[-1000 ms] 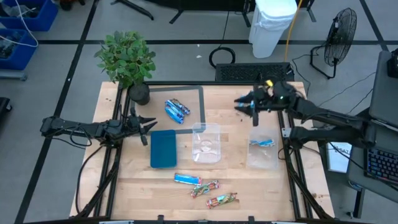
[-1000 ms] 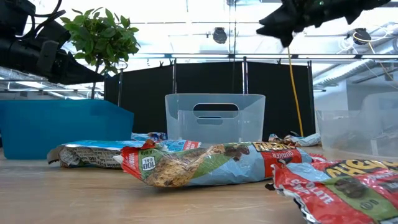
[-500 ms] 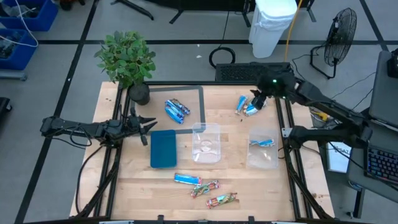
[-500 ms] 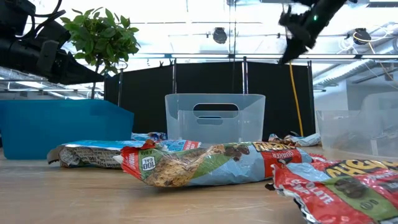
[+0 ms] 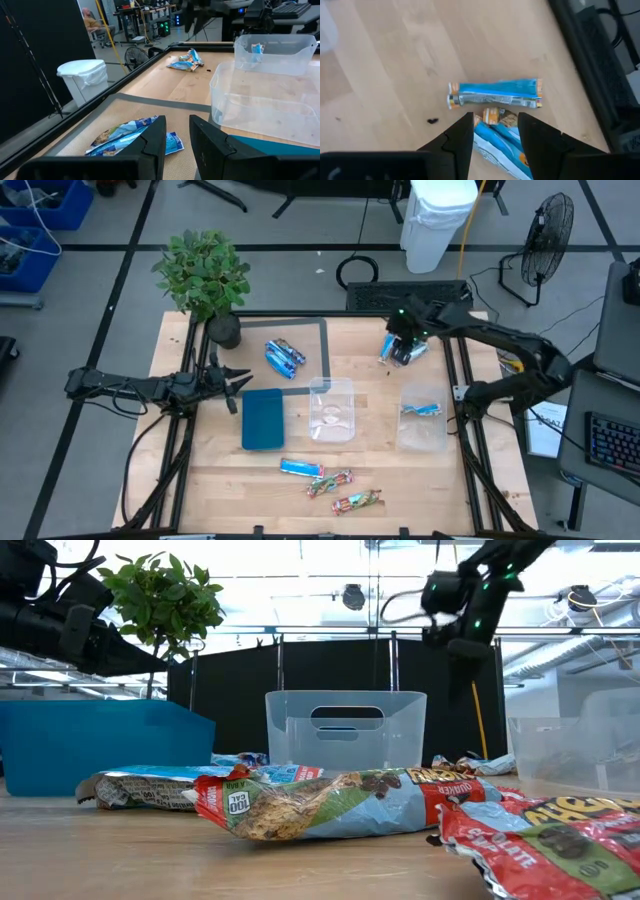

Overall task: Pick and place Granola Bars by type
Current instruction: Put the yellow granola bar into the right transparent bin

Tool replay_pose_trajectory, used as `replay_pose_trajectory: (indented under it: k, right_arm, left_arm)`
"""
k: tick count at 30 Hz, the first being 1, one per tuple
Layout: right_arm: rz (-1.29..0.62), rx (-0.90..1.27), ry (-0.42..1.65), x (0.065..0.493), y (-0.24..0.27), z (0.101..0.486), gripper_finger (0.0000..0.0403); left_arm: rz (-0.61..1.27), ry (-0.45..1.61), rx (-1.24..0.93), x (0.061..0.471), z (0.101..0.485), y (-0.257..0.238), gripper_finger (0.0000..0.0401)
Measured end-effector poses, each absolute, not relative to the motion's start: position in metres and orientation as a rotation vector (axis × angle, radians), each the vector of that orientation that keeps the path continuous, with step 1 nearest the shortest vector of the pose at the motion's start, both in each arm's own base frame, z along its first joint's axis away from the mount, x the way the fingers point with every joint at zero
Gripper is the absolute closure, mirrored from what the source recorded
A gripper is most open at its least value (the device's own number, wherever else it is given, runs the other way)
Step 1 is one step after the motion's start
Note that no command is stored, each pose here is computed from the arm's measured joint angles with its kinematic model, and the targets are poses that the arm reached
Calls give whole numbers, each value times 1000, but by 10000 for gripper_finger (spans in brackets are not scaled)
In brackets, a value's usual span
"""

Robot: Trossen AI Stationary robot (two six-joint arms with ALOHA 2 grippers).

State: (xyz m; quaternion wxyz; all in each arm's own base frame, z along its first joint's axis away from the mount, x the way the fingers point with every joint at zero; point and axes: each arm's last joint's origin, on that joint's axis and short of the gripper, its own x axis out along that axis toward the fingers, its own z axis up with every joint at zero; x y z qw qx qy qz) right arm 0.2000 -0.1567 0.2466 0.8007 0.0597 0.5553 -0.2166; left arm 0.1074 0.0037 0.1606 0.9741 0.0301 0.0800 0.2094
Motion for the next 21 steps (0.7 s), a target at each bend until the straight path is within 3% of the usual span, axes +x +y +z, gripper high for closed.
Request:
replay_pose_trajectory:
  k: [9,21]
  right_arm:
    - [-282,101,1234,224,-168,213,259]
    - [-167,-3,1223,229,-168,197,259]
  left_arm:
    - [422,162,61,107,161,4,308]
    - [422,162,62,107,161,4,308]
